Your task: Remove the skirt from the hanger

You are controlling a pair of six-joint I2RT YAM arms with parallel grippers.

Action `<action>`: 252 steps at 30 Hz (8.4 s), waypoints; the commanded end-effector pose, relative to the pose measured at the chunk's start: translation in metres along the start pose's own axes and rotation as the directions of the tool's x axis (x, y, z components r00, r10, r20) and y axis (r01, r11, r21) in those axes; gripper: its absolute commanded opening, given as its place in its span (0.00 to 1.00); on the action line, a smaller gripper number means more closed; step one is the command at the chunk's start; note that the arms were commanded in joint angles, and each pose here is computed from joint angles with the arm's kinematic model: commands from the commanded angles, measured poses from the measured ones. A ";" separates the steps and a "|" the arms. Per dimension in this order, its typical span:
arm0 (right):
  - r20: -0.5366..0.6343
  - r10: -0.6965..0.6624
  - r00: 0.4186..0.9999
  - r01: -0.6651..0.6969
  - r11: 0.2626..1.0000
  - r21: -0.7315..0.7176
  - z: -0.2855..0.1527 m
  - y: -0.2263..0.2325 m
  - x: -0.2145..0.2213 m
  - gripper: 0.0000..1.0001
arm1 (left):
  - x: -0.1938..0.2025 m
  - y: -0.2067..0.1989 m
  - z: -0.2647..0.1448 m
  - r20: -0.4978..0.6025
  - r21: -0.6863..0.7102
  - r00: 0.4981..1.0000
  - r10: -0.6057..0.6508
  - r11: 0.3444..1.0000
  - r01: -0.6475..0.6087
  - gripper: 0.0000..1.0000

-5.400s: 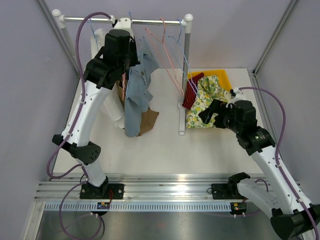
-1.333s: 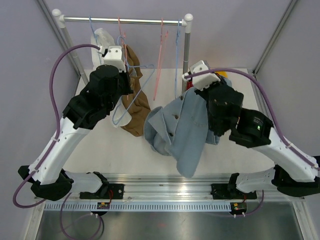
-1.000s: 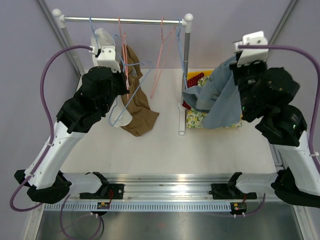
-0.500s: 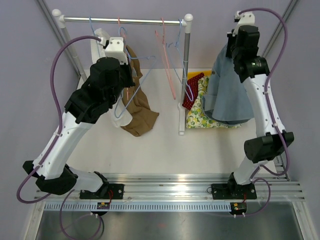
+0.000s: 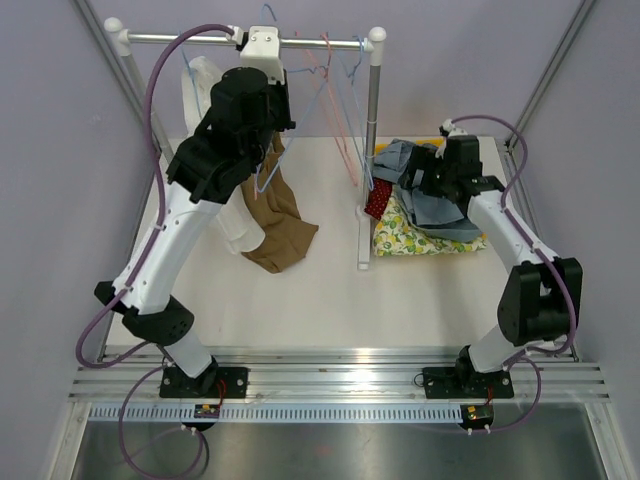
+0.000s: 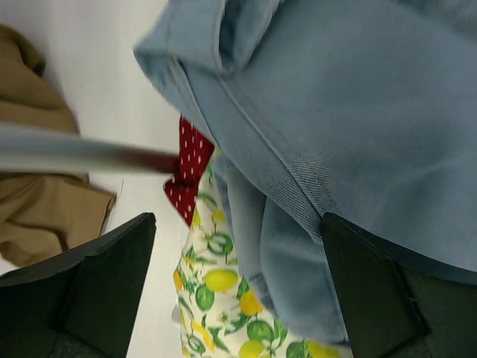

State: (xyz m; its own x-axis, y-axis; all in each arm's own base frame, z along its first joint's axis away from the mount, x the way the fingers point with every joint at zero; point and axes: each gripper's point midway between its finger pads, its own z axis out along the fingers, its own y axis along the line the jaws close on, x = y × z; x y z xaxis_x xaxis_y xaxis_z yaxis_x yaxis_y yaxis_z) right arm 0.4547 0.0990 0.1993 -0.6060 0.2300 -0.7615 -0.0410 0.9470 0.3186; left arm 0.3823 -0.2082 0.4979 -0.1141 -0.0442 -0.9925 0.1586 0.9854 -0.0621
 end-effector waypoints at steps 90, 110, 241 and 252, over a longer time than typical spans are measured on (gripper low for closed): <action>0.209 -0.292 0.933 0.359 0.756 -0.548 -0.236 0.385 0.115 1.00 | -0.026 0.077 -0.052 0.020 0.017 0.989 -0.145 0.989 0.145 0.00; 0.426 -0.162 0.890 0.361 0.820 -0.443 -0.194 0.473 0.096 0.50 | -0.027 0.071 -0.108 0.042 0.122 0.964 -0.263 0.959 0.256 0.00; 0.394 -0.063 0.917 -0.188 0.803 0.566 -0.109 -0.083 0.007 0.00 | 0.156 0.029 -0.338 -0.590 0.518 0.802 -0.092 0.719 0.464 0.00; 0.600 -0.092 0.795 -0.147 0.930 0.338 -0.189 -0.001 -0.144 0.00 | 0.190 0.088 -0.309 -0.592 0.196 0.793 -0.145 0.928 0.316 0.00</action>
State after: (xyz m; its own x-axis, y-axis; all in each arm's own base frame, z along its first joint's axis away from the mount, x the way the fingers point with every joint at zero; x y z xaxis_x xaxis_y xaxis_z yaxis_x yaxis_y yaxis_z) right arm 0.3830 0.0165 0.3124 -0.2145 0.2236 -0.9508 0.4126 0.9031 0.1193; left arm 0.0681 -0.1098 0.3628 -0.6470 -0.0891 -0.7573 0.4568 0.7499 -0.4785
